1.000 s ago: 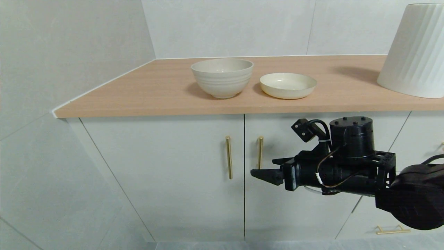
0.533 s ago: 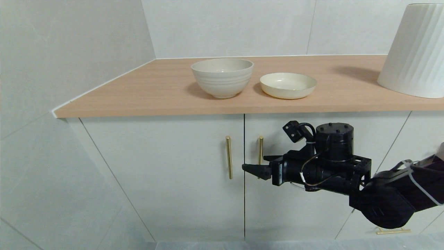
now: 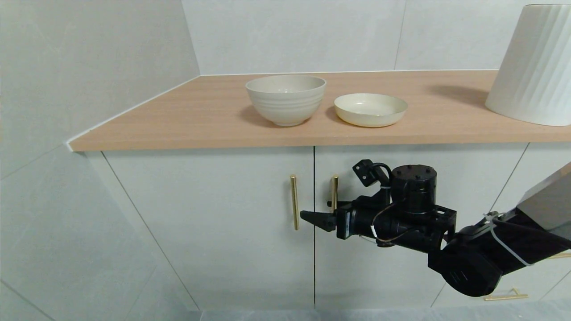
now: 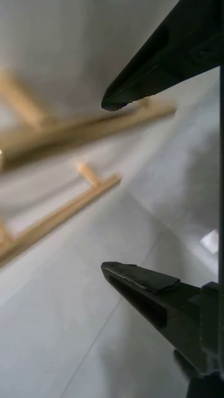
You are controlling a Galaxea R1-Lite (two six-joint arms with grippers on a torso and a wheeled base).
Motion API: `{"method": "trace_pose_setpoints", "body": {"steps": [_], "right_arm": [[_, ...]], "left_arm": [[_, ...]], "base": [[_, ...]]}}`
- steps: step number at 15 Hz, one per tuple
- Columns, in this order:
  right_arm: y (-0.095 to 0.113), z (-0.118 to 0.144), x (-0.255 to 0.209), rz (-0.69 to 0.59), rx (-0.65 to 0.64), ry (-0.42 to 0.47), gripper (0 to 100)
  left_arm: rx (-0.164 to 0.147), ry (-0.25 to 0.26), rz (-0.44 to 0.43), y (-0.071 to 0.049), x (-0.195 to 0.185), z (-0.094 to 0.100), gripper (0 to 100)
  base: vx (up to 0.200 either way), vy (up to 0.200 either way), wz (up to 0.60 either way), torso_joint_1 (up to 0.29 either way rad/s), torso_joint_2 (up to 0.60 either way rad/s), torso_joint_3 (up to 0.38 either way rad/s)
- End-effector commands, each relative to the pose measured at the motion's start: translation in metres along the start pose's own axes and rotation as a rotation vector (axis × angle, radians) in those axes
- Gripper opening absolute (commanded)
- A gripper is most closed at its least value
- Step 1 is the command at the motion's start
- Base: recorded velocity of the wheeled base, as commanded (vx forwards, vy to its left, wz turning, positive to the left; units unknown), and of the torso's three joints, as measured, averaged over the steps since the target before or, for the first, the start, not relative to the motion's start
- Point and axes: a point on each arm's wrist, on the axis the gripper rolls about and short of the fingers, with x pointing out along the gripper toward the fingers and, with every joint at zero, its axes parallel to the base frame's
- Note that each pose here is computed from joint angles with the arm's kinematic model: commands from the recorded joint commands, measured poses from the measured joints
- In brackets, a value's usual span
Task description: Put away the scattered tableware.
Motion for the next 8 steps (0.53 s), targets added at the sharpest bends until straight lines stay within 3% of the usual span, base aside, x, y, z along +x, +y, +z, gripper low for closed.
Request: {"method": "trace_pose_setpoints", "body": {"steps": [1, 8], "right_arm": [[0.004, -0.003, 0.001, 0.013, 0.011, 0.002, 100], [0.020, 0.000, -0.013, 0.047, 0.026, 0.002, 100]], "left_arm": [[0.000, 0.001, 0.000, 0.000, 0.000, 0.000, 100], [-0.002, 0.002, 0.000, 0.000, 0.000, 0.000, 100]], "base": [[0.000, 0.000, 0.00, 0.000, 0.00, 0.000], [0.000, 0.000, 0.00, 0.000, 0.00, 0.000]]}}
